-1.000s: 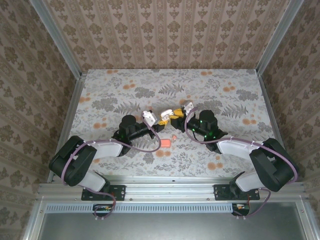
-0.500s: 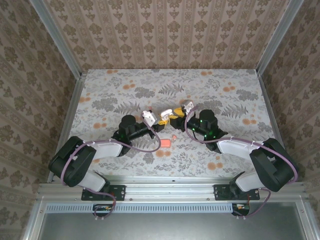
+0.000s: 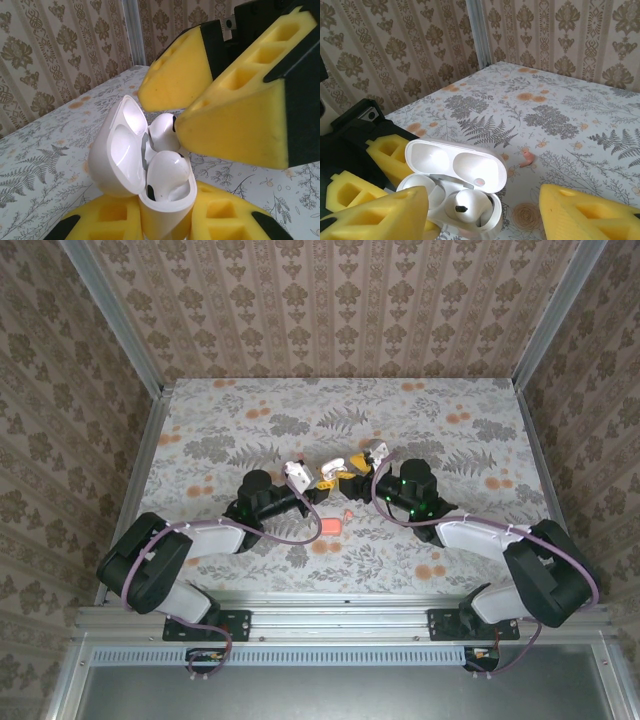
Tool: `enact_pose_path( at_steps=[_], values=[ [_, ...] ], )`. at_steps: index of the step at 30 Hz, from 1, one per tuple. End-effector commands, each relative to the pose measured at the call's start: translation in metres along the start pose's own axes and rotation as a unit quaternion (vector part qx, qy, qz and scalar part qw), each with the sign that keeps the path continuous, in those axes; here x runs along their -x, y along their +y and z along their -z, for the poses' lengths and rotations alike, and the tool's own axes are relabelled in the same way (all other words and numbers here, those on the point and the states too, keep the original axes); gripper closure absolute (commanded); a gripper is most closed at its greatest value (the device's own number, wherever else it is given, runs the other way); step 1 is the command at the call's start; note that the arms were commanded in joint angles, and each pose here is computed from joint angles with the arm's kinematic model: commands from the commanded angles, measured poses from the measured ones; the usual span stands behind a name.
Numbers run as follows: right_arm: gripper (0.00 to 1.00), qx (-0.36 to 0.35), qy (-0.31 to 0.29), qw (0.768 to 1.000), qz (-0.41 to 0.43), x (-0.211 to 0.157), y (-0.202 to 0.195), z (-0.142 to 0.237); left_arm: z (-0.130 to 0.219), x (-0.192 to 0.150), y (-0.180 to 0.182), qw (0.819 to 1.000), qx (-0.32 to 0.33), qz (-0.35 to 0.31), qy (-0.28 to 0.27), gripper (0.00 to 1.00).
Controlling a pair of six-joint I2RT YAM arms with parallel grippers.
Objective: Insert the wireless bluetooth earbuds into the charging case
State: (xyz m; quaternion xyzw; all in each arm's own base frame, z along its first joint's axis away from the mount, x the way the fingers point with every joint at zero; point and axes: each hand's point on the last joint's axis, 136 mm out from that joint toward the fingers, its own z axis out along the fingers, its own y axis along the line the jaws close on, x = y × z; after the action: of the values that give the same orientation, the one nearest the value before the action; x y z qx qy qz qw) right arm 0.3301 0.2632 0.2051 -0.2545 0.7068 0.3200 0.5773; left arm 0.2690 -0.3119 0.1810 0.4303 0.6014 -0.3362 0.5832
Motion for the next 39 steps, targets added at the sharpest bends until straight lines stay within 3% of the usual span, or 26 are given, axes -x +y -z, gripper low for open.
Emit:
enact_pose_path(
  at_steps=[1,17,32,39],
  values=[
    [0.37,0.013,-0.021,1.000,-0.001,0.019,0.007,0.003,0.001,0.014,-0.003,1.000,-0.003,-0.007,-0.021,0.92],
    [0.33,0.013,-0.042,0.999,-0.027,0.042,0.002,0.012,-0.001,0.012,-0.003,1.000,-0.005,-0.003,-0.017,0.92],
    [0.40,-0.028,0.008,0.997,-0.065,0.024,-0.029,0.019,0.000,0.013,-0.003,1.000,-0.005,-0.006,-0.019,0.92],
    [0.41,-0.013,0.032,0.997,-0.072,0.014,-0.028,0.010,0.000,0.015,-0.004,1.000,-0.010,-0.006,-0.021,0.92]
  ],
)
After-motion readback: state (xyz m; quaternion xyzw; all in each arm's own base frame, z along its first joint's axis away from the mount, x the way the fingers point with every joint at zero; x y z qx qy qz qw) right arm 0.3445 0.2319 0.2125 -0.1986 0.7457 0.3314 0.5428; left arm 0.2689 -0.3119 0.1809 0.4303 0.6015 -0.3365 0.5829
